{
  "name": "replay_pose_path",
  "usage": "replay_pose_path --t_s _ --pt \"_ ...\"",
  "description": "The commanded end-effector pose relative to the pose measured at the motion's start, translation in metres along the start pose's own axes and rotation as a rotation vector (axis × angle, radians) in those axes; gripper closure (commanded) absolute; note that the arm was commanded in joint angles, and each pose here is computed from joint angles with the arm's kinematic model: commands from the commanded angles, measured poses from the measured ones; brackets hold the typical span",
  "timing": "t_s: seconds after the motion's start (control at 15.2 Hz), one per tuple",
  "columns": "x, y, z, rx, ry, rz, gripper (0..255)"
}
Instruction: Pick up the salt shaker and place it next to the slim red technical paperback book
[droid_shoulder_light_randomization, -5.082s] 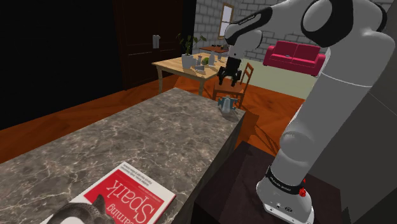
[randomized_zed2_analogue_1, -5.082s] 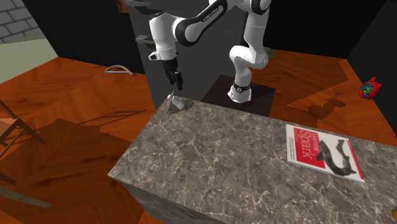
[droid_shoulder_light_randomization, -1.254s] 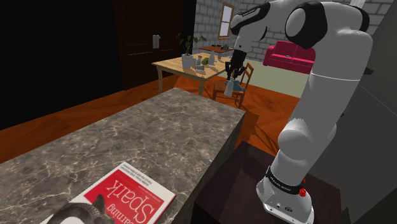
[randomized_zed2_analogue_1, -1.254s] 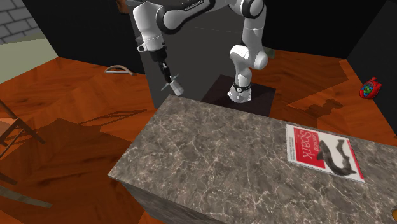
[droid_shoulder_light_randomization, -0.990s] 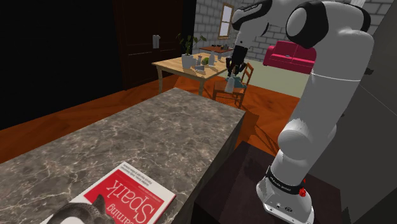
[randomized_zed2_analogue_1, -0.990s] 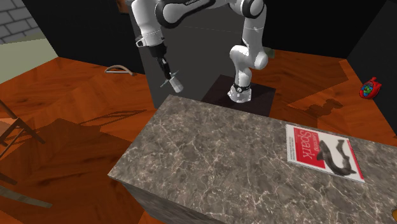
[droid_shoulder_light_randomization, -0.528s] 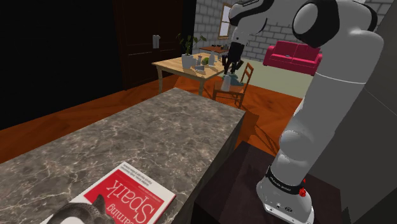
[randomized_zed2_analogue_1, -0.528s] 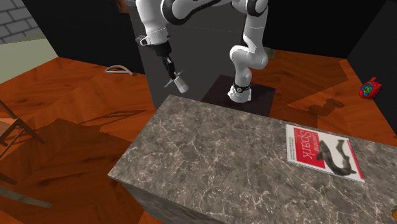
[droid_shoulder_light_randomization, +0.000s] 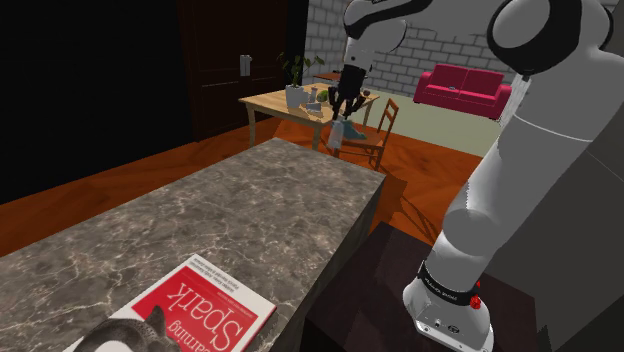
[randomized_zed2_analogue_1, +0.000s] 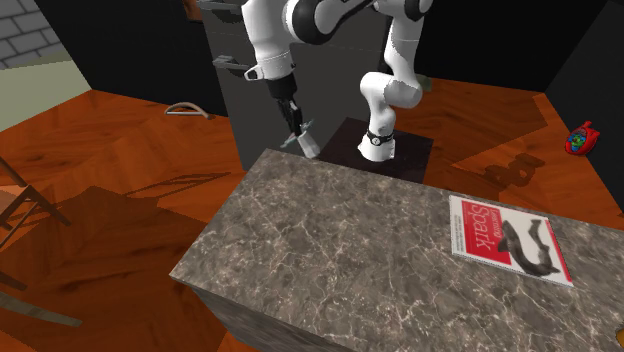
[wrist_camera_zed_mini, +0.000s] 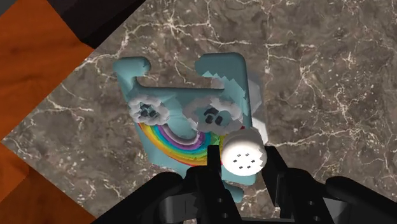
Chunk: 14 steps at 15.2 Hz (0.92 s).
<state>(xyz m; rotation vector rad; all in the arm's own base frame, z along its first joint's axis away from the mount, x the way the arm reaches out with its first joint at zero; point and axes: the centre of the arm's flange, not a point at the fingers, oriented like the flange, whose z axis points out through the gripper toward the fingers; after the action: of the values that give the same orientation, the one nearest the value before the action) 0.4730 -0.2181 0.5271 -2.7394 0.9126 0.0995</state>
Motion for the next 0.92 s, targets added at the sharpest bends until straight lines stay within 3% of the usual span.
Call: replay_pose_path --t_s 0.0,0.86 --pt "-0.015 -0.021 0.008 0.000 0.001 0.001 255" --pt "-0.088 -0.170 0.052 0.000 0.001 0.001 255"
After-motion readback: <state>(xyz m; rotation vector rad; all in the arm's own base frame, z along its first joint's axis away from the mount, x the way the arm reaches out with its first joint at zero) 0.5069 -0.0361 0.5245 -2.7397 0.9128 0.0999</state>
